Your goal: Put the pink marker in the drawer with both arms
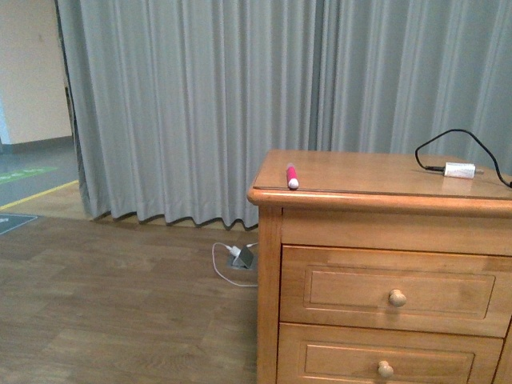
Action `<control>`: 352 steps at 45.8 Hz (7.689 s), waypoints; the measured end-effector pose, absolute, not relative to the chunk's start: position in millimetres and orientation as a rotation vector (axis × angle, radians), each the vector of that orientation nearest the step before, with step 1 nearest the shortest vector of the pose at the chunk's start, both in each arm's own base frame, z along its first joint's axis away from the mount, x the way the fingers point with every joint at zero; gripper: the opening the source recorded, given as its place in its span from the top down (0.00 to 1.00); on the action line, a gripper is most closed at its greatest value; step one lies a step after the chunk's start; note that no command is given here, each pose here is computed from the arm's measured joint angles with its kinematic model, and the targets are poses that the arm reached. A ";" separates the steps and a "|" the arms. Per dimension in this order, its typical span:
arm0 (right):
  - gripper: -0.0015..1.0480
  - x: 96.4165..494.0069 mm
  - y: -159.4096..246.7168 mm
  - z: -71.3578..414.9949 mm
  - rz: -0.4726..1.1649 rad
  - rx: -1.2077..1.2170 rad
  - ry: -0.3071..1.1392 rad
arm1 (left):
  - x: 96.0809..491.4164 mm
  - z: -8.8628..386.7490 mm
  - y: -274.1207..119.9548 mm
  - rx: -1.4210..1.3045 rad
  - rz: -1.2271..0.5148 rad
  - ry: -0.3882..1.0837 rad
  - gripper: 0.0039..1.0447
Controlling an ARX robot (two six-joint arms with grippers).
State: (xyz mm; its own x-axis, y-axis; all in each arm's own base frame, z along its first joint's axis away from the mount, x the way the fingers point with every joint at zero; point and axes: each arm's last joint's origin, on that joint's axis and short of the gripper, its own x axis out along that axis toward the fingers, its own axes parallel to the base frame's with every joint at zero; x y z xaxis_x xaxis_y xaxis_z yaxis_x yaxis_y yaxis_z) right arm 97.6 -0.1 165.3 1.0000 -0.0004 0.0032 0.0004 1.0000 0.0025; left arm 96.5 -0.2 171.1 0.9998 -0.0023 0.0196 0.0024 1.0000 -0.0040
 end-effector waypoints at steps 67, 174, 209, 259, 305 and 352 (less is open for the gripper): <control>0.08 99.2 0.3 164.3 0.066 0.035 0.209 | 96.5 171.1 -0.2 -0.004 -0.003 -0.020 0.06; 0.08 482.6 48.7 47.4 -0.074 -0.055 0.360 | 96.5 171.1 -0.2 -0.004 -0.003 -0.020 0.06; 0.79 469.8 47.4 48.0 -0.059 -0.036 0.368 | 96.5 171.1 -0.2 -0.004 -0.003 -0.020 0.06; 0.36 255.2 17.3 86.2 0.041 0.073 0.531 | 96.5 171.1 -0.2 -0.004 -0.003 -0.020 0.06; 0.08 172.8 18.7 244.6 0.190 0.090 0.388 | 96.5 171.1 -0.2 -0.004 -0.003 -0.020 0.06; 0.08 172.7 18.7 244.7 0.190 0.092 0.387 | 428.9 286.3 -175.0 0.181 -0.132 0.187 0.06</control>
State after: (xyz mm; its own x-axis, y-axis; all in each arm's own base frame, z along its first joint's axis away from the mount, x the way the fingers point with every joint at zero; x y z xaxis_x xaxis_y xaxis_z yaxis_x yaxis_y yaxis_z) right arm 172.7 18.7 244.7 0.9085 0.2014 -0.3662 -0.1664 0.9781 0.1251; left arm 428.9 -175.0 286.3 0.9740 -0.1130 -0.1962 0.1467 0.9751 0.1666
